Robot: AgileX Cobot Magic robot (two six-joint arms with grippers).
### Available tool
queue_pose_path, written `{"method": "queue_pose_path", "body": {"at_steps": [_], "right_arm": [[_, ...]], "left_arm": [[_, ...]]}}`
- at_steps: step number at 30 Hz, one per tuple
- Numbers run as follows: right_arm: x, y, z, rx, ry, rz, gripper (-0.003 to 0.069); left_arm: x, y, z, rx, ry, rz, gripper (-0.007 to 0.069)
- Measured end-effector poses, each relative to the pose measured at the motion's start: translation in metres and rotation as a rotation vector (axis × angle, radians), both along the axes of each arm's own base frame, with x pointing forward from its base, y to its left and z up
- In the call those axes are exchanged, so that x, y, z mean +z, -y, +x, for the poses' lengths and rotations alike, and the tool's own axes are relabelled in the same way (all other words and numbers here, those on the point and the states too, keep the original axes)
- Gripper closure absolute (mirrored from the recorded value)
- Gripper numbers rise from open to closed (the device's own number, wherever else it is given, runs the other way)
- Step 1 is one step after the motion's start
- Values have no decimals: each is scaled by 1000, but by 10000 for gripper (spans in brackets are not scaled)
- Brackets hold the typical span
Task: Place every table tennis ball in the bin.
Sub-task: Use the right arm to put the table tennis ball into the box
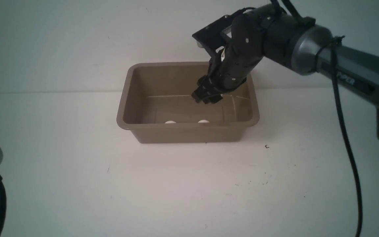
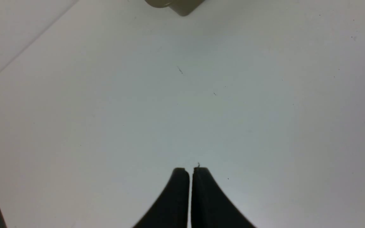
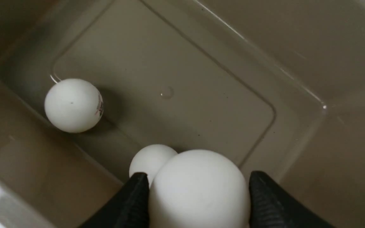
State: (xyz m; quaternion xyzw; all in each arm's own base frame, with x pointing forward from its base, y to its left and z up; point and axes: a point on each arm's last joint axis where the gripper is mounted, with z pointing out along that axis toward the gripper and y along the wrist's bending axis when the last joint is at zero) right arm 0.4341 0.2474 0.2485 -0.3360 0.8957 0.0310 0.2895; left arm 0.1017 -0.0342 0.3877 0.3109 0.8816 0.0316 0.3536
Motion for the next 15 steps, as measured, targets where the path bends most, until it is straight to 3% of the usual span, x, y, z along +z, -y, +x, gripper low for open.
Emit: {"method": "queue_pose_path", "body": {"at_steps": [15], "right_arm": [[-21, -6, 9, 2, 11, 6, 295]], "left_arm": [[0, 0, 0, 1, -7, 3, 629]]}}
